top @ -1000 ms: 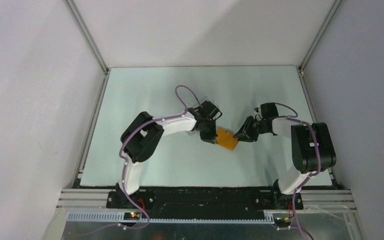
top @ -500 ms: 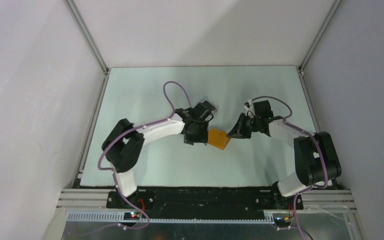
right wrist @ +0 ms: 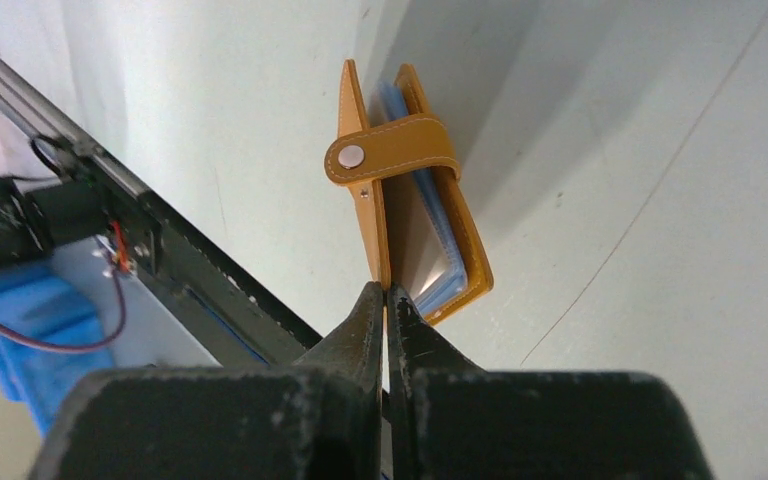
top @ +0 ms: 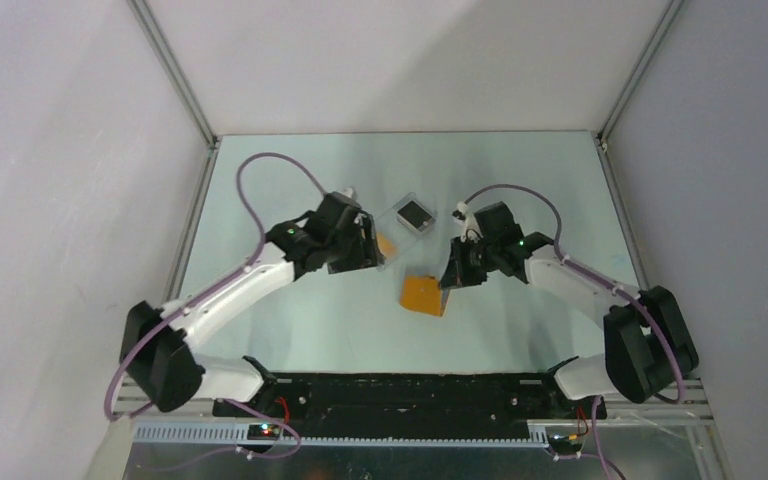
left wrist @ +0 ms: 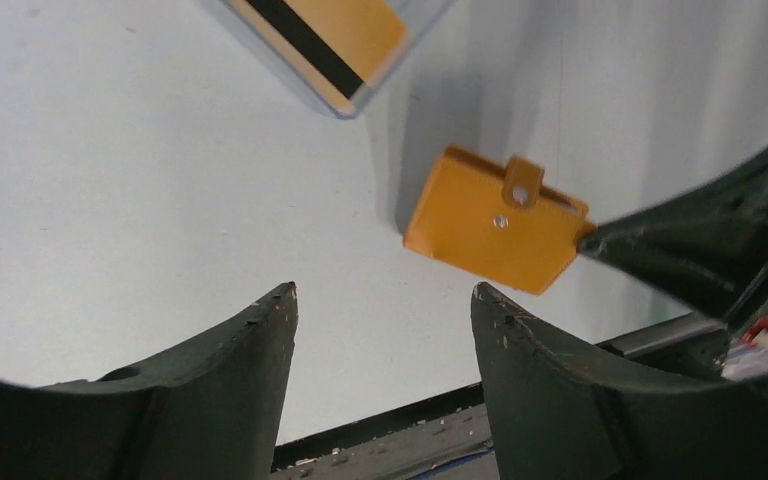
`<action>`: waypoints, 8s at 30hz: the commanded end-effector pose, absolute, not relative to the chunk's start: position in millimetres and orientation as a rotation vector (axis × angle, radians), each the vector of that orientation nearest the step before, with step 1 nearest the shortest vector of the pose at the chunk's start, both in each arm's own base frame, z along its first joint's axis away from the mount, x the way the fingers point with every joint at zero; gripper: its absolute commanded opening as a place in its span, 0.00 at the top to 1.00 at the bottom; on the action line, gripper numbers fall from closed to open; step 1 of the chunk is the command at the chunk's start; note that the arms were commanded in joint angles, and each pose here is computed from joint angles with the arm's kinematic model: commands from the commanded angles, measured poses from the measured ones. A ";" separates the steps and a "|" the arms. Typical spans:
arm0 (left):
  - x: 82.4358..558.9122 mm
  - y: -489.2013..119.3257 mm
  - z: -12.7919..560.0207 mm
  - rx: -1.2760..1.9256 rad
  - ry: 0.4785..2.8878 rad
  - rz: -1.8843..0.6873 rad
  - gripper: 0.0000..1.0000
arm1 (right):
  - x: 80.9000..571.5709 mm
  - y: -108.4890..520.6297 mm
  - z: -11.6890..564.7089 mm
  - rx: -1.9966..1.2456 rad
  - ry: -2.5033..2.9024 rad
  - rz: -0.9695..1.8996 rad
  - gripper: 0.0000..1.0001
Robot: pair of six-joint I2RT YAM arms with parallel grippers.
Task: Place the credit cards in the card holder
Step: Open the card holder at the center of the board.
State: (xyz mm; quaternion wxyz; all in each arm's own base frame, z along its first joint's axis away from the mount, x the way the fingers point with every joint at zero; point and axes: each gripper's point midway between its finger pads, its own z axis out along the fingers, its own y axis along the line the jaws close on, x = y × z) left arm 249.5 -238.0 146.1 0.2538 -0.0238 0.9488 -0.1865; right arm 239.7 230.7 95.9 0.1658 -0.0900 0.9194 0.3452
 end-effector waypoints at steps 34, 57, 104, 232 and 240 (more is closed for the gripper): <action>266.7 -328.4 129.9 0.047 2.687 -0.818 0.85 | 228.5 216.2 100.4 -0.195 2.645 0.911 1.00; 264.9 -392.0 81.6 0.118 2.828 -0.842 1.00 | 234.1 206.2 85.0 -0.146 2.697 0.897 1.00; 266.8 -207.6 154.0 -0.151 2.555 -0.534 0.56 | 150.9 262.0 115.8 -0.966 2.026 0.099 1.00; 209.3 -174.1 126.5 -0.570 2.452 -0.756 0.42 | 118.1 372.9 60.5 -0.710 2.980 0.999 0.19; 209.8 -185.8 136.9 -0.507 2.451 -0.783 0.49 | 124.0 378.6 77.5 -0.752 2.927 1.016 0.17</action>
